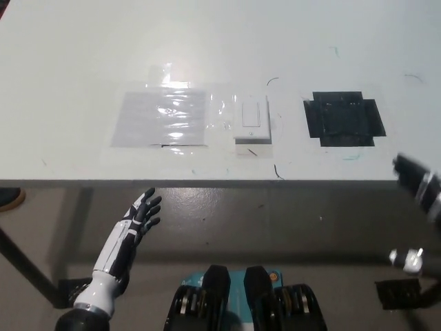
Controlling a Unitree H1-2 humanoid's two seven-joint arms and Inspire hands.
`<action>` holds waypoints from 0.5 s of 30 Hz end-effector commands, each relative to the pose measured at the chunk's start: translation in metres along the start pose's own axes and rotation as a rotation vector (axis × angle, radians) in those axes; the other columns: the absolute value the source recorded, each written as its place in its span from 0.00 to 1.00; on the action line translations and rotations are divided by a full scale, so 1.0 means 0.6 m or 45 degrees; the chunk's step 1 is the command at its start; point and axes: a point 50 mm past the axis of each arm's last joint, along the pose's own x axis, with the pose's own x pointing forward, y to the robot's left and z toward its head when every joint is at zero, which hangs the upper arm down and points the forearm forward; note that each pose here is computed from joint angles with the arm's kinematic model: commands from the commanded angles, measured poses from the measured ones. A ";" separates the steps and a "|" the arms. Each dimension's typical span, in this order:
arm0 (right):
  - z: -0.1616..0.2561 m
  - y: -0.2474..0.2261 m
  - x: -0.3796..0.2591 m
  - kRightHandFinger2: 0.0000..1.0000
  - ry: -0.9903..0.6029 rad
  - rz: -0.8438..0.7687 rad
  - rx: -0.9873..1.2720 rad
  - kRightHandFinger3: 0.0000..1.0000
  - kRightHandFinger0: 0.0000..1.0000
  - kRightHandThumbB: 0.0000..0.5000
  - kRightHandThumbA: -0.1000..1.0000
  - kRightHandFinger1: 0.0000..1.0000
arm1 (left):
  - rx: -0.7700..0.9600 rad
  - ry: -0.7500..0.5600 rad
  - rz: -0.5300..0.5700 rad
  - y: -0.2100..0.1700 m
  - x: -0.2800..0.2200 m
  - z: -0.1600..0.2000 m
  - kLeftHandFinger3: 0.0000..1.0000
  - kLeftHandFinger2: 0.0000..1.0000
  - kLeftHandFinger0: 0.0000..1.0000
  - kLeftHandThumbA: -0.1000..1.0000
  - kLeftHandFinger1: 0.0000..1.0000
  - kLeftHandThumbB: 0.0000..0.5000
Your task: A white switch is kept at the centre of the table close to the robot and the robot uses its right hand to press it to turn it on
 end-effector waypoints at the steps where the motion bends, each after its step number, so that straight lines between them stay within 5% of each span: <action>1: -0.035 0.024 0.004 1.00 -0.188 -0.169 0.215 1.00 1.00 0.39 1.00 1.00 | 0.002 -0.088 -0.004 0.009 0.015 0.027 1.00 1.00 1.00 0.95 1.00 0.00; 7: -0.115 0.061 0.002 1.00 -0.042 -0.195 0.262 1.00 1.00 0.27 1.00 1.00 | 0.010 -0.058 -0.006 0.010 -0.001 0.024 1.00 1.00 1.00 0.94 1.00 0.01; 15: -0.178 0.083 0.004 1.00 0.082 -0.225 0.297 1.00 1.00 0.29 1.00 1.00 | 0.018 -0.065 -0.018 0.012 0.003 0.025 1.00 1.00 1.00 0.92 1.00 0.00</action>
